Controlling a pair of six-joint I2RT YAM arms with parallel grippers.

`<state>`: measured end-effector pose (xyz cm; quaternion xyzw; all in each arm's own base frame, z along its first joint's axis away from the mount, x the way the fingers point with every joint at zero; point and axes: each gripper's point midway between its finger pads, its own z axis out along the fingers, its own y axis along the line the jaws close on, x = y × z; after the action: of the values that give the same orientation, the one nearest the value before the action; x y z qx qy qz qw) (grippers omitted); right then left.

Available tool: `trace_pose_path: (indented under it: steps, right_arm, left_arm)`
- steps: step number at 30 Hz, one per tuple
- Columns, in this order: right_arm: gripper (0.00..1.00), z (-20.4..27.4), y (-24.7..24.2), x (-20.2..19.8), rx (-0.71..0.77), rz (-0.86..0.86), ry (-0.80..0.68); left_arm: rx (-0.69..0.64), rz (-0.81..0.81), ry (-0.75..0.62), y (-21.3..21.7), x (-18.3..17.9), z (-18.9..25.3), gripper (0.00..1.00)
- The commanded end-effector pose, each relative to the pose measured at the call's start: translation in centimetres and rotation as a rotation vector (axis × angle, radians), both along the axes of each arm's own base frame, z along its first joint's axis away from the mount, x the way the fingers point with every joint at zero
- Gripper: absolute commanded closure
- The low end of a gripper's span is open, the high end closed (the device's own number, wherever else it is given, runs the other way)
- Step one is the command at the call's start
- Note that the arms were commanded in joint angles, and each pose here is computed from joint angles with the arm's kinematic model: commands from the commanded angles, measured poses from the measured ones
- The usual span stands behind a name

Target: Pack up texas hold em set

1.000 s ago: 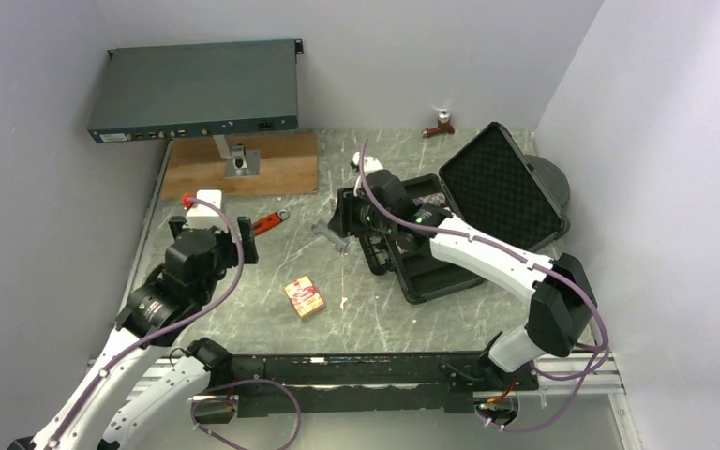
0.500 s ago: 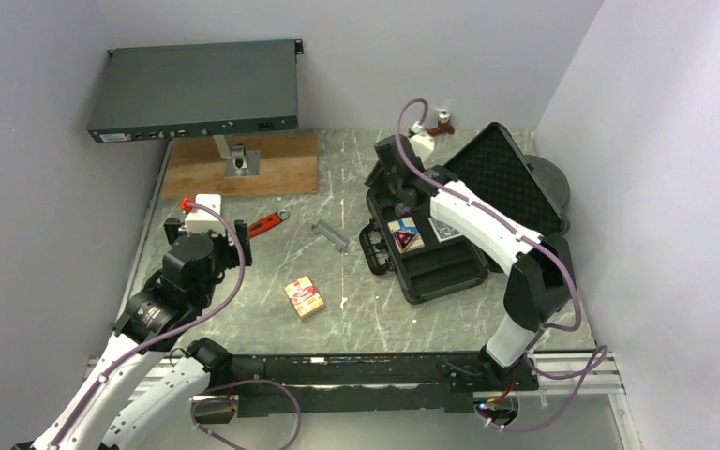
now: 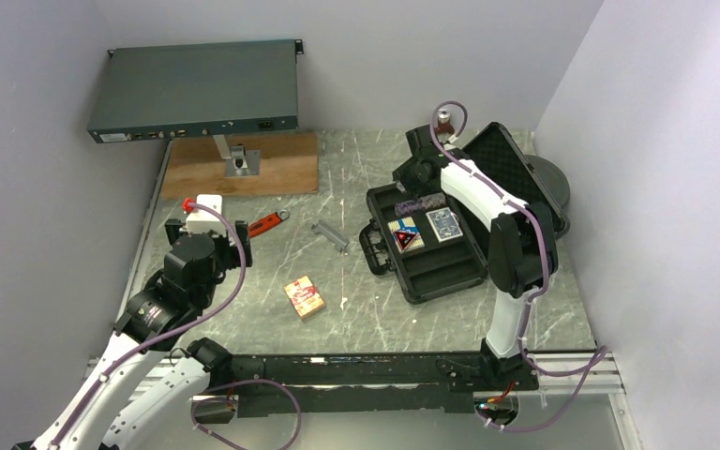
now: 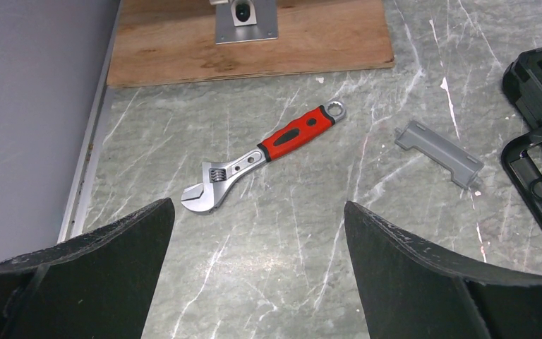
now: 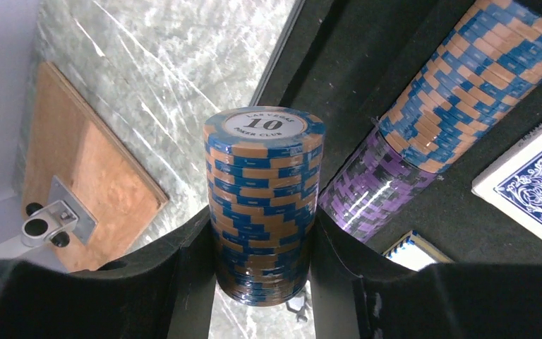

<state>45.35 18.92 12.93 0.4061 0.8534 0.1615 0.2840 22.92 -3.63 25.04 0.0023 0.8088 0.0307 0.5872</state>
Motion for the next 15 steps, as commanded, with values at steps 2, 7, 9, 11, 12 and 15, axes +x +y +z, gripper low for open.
trace_pose_path:
  steps: [2,7,9,11,12,15]
  right_arm:
    - [1.0,2.8,1.0,2.2,0.187,-0.018,-0.062]
    - [1.0,1.9,0.1,2.9,0.252,-0.104,-0.078]
    - [1.0,1.4,-0.3,3.1,0.262,-0.125,-0.078]
    - [1.0,0.9,-0.5,3.3,0.283,-0.144,-0.068]
    - [1.0,0.6,-0.6,3.5,0.296,-0.153,-0.06]
    - [1.0,0.1,-0.4,4.0,0.354,-0.146,-0.063]
  left_arm:
    - [0.016,-0.004,0.005,0.0,0.2,0.0,0.04]
    - [0.028,0.0,0.016,0.0,0.3,-0.2,0.04]
    - [0.03,-0.001,0.019,0.0,0.3,-0.3,0.04]
    - [0.032,-0.005,0.019,-0.1,0.3,-0.4,0.04]
    - [0.032,-0.006,0.02,-0.1,0.4,-0.4,0.04]
    - [0.036,-0.005,0.027,-0.1,0.4,-0.5,0.04]
